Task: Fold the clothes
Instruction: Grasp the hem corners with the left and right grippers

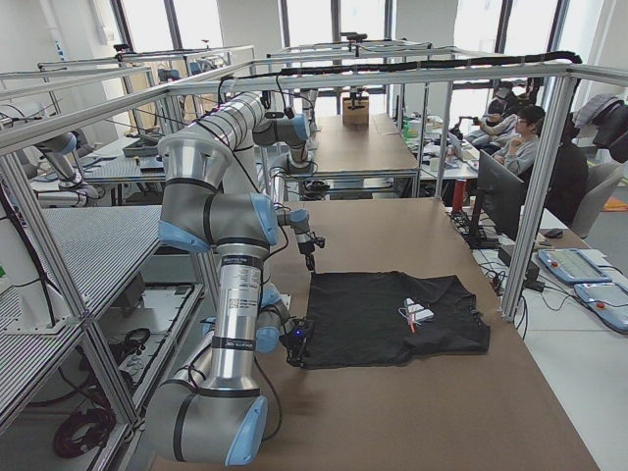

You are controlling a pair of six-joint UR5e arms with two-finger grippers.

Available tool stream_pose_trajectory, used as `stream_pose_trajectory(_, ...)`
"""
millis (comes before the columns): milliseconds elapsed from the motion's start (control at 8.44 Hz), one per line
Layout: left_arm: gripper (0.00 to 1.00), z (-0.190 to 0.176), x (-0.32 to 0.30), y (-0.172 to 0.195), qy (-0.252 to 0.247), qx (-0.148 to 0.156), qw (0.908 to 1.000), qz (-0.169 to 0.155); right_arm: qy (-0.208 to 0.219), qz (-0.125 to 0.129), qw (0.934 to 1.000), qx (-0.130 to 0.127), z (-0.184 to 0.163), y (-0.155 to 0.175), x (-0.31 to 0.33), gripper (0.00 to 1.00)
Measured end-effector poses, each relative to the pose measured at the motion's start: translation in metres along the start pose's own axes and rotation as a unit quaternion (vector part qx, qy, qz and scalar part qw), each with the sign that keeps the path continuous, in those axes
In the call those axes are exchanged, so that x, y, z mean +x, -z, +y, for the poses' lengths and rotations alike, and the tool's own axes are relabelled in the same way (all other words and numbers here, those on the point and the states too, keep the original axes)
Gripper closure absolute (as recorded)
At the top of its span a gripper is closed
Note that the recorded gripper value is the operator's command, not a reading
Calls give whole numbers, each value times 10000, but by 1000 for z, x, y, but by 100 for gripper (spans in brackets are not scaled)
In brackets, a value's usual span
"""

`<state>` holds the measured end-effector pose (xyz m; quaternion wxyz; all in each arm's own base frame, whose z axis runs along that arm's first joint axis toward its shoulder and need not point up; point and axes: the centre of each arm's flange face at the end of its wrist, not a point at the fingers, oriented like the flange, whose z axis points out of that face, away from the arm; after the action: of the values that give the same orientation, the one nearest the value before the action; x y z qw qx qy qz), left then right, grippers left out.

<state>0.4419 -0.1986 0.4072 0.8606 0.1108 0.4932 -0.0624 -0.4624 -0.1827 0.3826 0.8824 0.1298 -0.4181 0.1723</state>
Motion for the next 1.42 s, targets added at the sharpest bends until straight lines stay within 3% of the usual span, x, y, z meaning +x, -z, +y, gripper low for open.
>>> stream_pose_trajectory(356,100,-2,3,3,17,8,10000,44,29,3,10000,29,-1,1,1,100)
stream_pose_trajectory(711,100,-19,13,20,59,7,9999,148,78,-155,9998,26,-10,15,-9,100)
stream_pose_trajectory(1067,100,-79,44,47,-14,-86,9999,149,358,-226,9991,97,-67,46,-36,100)
stream_pose_trajectory(1422,100,-179,73,89,14,-277,9994,190,477,-215,9986,-94,-144,68,-59,100)
